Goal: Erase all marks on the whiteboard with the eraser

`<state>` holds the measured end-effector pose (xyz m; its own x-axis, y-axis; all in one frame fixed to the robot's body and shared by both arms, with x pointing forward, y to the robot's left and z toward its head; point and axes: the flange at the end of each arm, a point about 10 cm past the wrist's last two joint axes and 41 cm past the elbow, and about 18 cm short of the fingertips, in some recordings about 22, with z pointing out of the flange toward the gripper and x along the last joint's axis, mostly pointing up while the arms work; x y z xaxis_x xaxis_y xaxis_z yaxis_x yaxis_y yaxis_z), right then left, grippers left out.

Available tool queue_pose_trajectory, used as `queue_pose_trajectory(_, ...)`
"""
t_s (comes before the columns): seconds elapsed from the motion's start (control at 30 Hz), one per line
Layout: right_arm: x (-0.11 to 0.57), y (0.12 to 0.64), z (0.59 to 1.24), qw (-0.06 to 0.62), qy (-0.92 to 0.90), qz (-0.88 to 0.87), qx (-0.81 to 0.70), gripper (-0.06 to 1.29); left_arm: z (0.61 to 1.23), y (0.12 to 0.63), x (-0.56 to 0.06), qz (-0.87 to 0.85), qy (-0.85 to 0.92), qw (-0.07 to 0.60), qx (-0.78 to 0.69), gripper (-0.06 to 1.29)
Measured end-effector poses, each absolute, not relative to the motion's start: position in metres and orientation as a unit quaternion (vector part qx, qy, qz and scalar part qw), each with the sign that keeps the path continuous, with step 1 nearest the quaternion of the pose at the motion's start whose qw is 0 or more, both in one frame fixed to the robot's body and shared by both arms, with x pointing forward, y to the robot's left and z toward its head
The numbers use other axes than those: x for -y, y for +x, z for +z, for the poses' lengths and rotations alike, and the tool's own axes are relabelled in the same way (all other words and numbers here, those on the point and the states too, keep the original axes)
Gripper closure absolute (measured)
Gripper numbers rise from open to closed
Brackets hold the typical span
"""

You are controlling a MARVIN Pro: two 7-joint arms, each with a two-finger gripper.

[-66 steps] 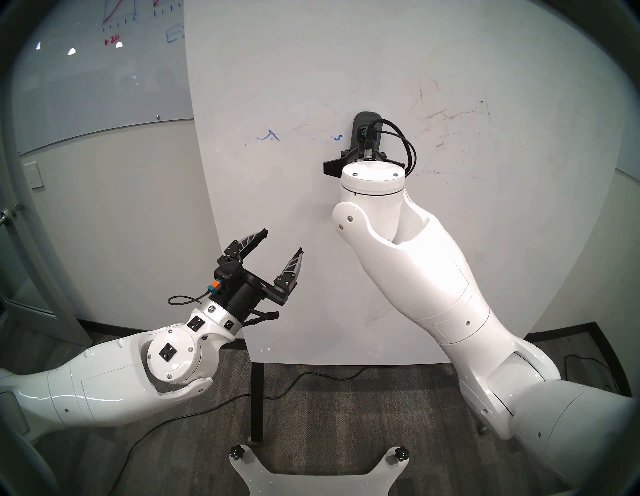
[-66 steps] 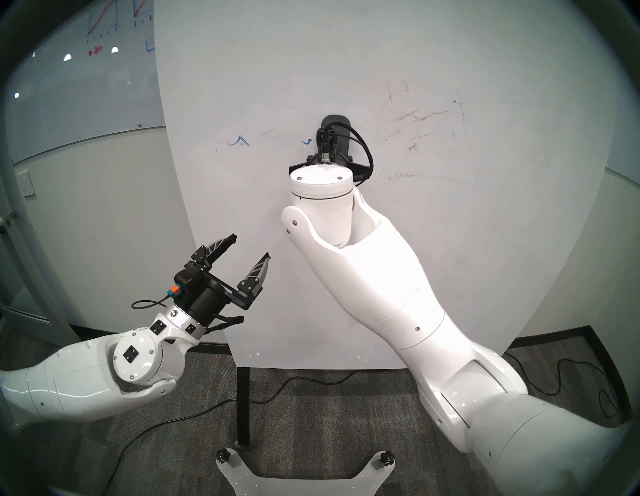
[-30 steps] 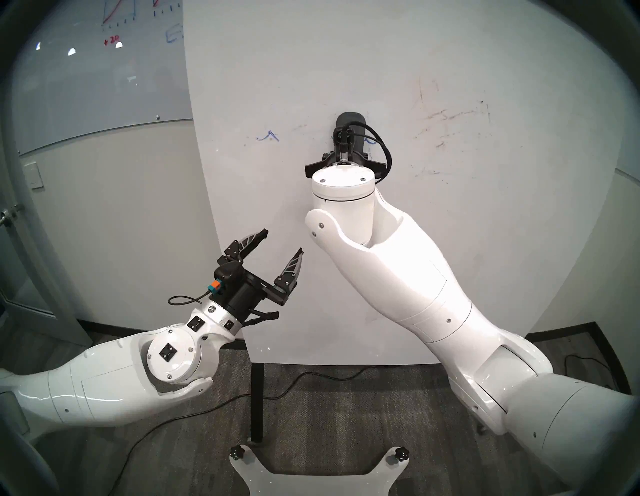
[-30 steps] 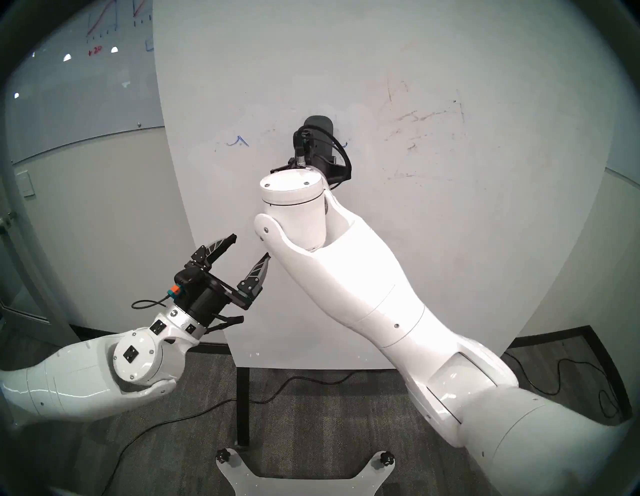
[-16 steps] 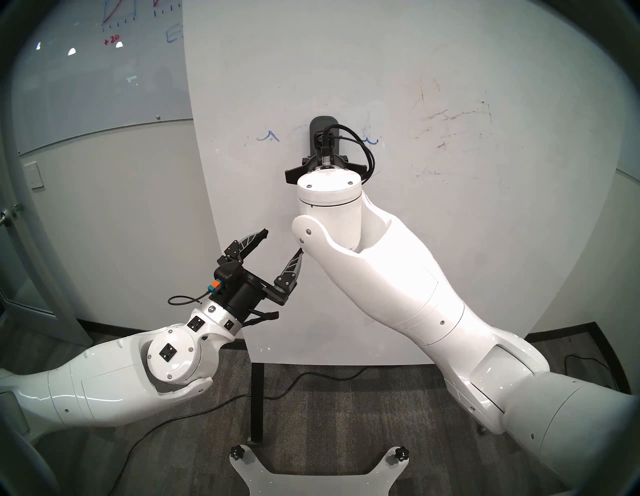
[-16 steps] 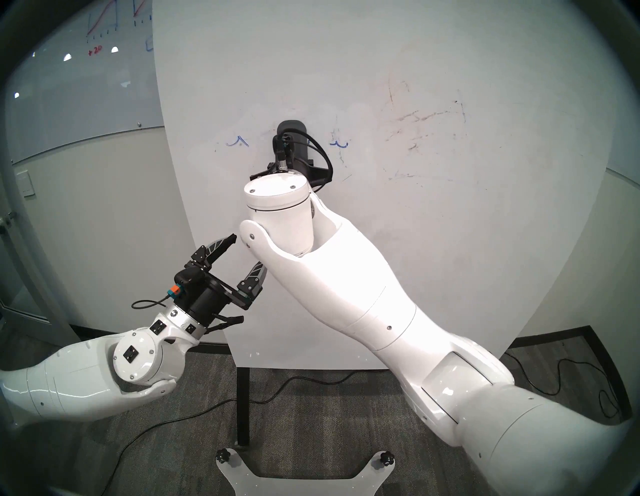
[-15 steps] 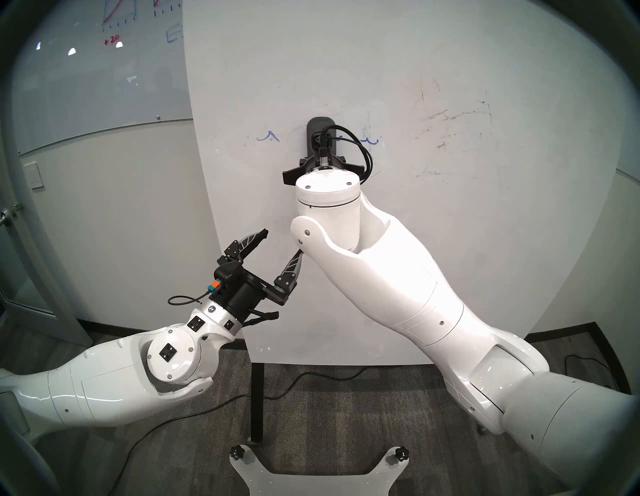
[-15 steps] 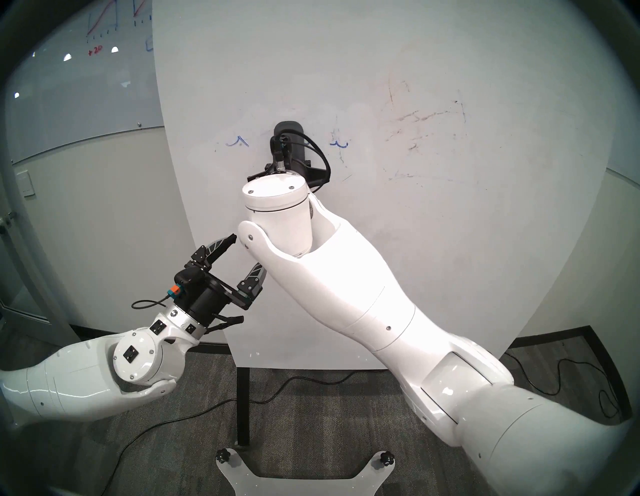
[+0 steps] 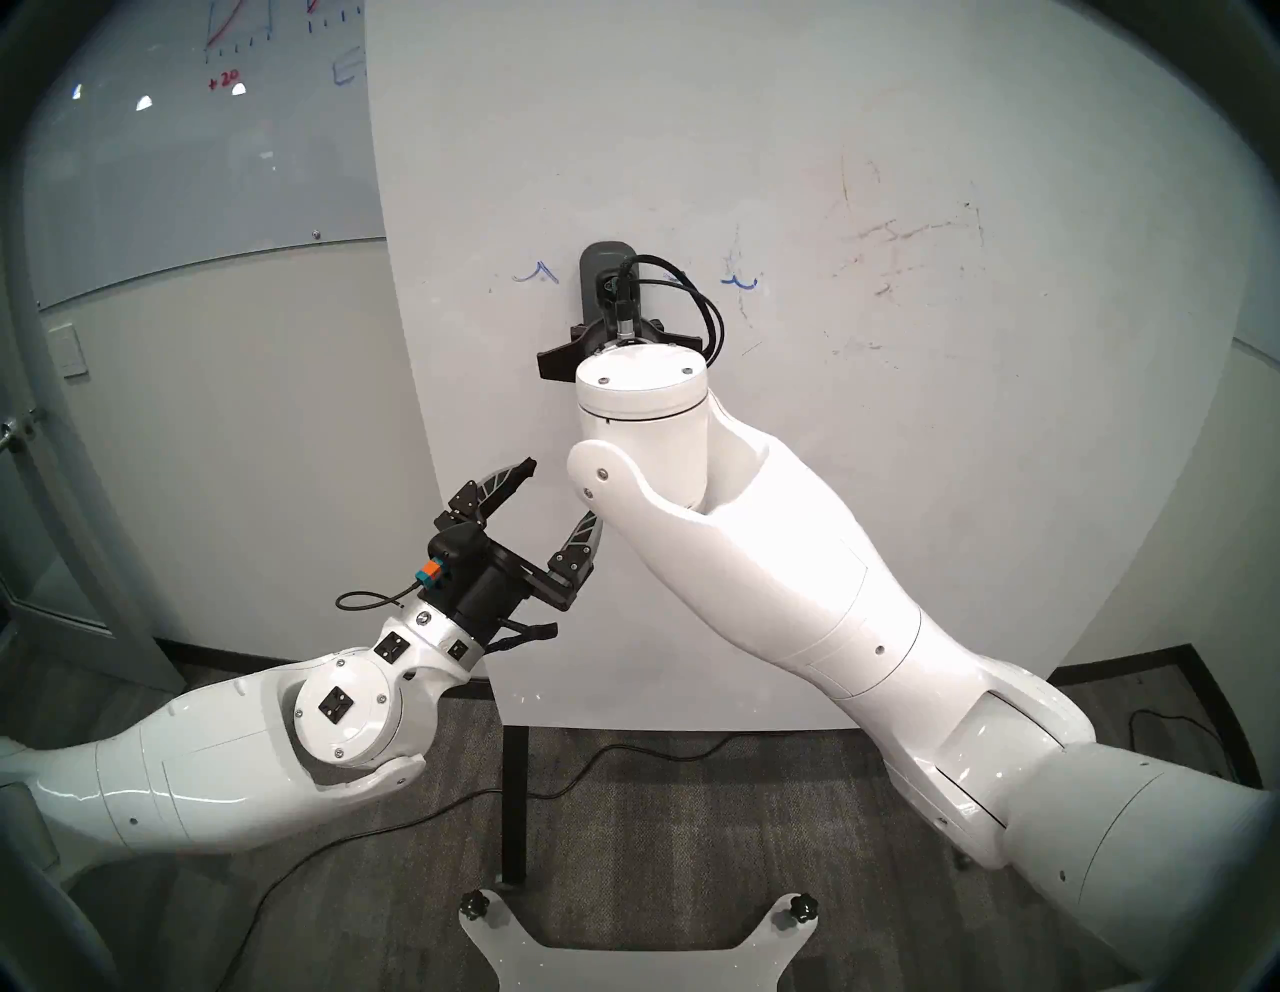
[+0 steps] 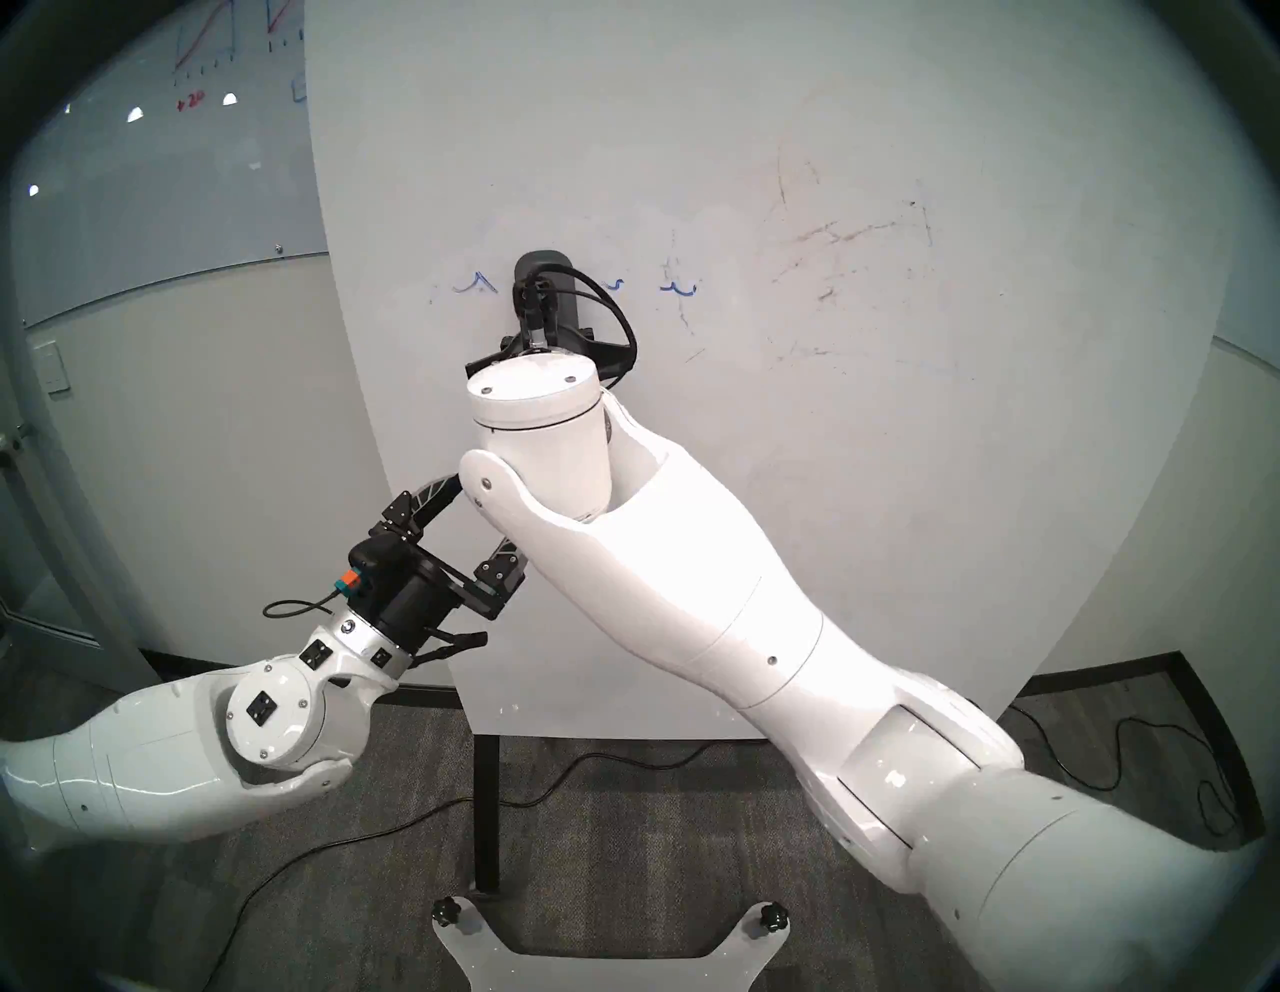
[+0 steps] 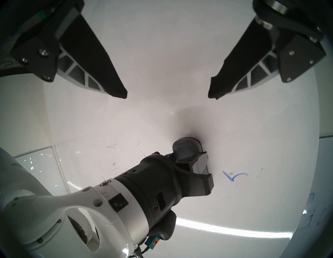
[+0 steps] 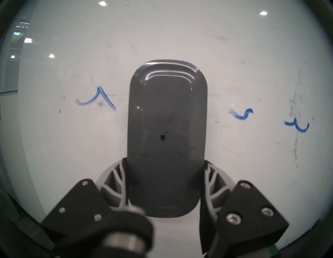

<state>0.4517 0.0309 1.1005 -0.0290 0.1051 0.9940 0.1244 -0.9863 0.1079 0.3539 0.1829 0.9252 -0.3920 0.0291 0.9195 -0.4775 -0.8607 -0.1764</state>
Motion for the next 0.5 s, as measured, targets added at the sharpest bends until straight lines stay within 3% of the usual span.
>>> queue_pose_trajectory(0.5,-0.048,0.440,1.099,0.005,-0.694,-0.712,0.108,0.70,0.925,0.354,-0.183,0.807,0.529,0.157,0.212,0.00)
